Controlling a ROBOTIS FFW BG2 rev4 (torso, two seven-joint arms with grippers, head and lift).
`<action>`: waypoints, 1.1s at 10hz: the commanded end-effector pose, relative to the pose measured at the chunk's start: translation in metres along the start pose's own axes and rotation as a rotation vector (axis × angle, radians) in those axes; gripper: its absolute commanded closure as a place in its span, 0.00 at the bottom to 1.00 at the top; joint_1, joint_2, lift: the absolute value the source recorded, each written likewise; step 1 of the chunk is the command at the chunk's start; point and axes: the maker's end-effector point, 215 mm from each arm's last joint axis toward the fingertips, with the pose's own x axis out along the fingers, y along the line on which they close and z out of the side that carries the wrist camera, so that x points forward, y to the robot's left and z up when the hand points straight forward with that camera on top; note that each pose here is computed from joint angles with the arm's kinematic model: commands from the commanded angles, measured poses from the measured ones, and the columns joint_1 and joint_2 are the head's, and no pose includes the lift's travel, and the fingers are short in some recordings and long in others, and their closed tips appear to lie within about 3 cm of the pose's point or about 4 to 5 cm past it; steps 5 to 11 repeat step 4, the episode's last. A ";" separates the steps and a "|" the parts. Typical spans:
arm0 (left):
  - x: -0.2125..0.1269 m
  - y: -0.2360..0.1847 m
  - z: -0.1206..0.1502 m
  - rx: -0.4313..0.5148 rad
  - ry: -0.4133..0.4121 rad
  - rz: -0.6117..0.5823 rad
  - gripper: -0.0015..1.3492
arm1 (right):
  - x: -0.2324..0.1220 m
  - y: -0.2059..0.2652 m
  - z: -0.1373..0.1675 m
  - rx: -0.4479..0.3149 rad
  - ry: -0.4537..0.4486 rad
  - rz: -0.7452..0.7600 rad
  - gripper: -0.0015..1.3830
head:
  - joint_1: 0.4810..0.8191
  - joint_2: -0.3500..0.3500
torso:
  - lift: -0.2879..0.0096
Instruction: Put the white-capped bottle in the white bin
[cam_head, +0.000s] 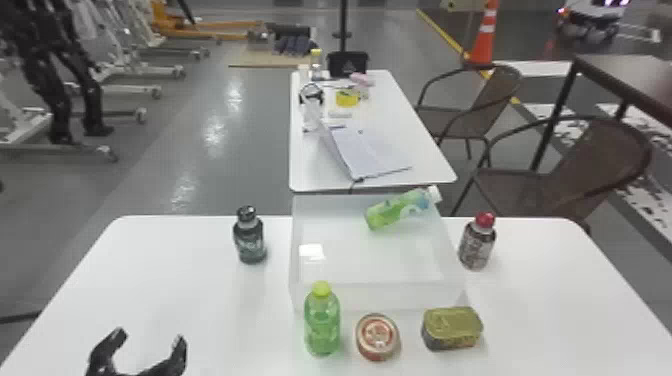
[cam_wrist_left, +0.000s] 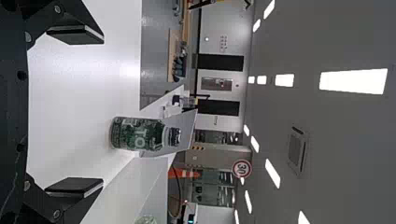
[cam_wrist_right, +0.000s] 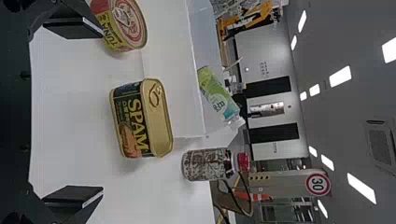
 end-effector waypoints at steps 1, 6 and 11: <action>-0.009 0.007 0.000 -0.002 -0.006 0.019 0.16 | -0.001 0.000 0.000 -0.003 0.003 0.001 0.08 | 0.20 0.50 | 0.63; -0.017 0.015 0.005 0.010 -0.019 0.041 0.16 | -0.003 -0.001 0.001 -0.009 0.002 -0.006 0.08 | 0.20 0.50 | 0.63; -0.017 0.015 0.005 0.010 -0.019 0.041 0.16 | -0.003 -0.001 0.001 -0.009 0.002 -0.006 0.08 | 0.20 0.50 | 0.63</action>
